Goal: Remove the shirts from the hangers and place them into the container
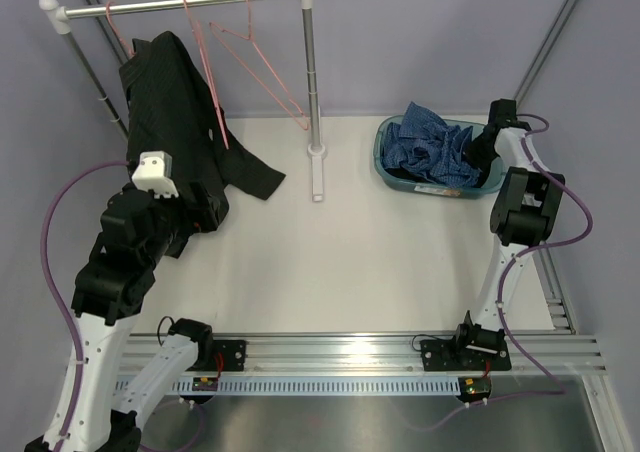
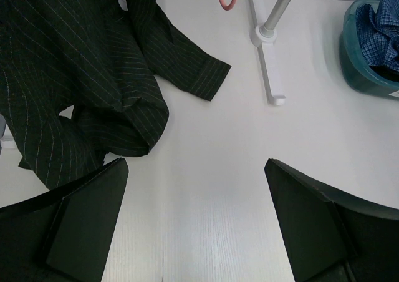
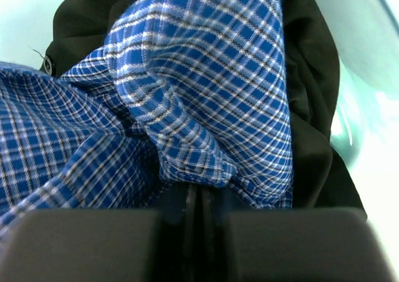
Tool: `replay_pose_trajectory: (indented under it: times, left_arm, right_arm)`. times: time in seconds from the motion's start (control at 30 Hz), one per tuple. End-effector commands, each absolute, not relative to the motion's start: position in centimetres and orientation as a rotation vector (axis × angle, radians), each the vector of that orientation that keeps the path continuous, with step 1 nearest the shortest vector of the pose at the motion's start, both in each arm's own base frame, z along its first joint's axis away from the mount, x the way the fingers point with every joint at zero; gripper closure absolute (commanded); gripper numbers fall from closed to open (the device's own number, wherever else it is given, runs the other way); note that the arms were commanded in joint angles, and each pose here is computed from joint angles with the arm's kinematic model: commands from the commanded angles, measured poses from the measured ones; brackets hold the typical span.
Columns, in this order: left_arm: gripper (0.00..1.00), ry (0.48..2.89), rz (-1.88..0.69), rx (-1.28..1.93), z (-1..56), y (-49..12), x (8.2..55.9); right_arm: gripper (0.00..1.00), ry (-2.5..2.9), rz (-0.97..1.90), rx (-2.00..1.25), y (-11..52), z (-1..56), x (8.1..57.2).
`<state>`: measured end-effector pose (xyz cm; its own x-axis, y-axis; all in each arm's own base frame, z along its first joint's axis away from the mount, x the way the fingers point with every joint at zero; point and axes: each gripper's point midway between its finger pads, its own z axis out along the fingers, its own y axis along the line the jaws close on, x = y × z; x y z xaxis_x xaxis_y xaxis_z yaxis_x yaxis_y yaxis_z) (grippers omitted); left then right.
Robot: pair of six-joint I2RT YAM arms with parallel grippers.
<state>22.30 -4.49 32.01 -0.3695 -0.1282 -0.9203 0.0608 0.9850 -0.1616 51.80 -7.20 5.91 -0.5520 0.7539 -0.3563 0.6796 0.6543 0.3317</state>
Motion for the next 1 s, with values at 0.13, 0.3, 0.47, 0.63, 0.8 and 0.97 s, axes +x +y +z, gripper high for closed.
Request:
replay_pose_trajectory:
  times: [0.13,0.3,0.47,0.63,0.8,0.97]
  left_arm:
    - [0.01,1.884,-0.208,-0.060,34.3,-4.5,22.7]
    - [0.01,1.864,-0.219,-0.071,35.1,-4.5,22.4]
    - [0.01,1.853,-0.216,-0.076,35.6,-4.3,22.2]
    - [0.01,1.833,-0.200,-0.084,36.5,-3.9,22.1]
    - [0.01,1.812,-0.177,-0.089,37.4,-3.5,22.1]
    - [0.01,1.801,-0.165,-0.093,37.8,-3.2,21.7]
  right_arm:
    - [0.66,2.419,0.066,1.100,-8.1,8.8,49.8]
    - [0.41,2.251,0.028,0.979,-9.3,17.7,49.9]
    - [0.29,2.143,-0.011,0.892,-9.9,24.3,48.0]
    - [0.11,2.043,-0.052,0.815,-10.1,29.6,45.1]
    - [0.04,1.926,-0.078,0.738,-10.1,34.7,42.2]
    - [0.00,1.786,-0.083,0.638,-9.5,40.1,38.0]
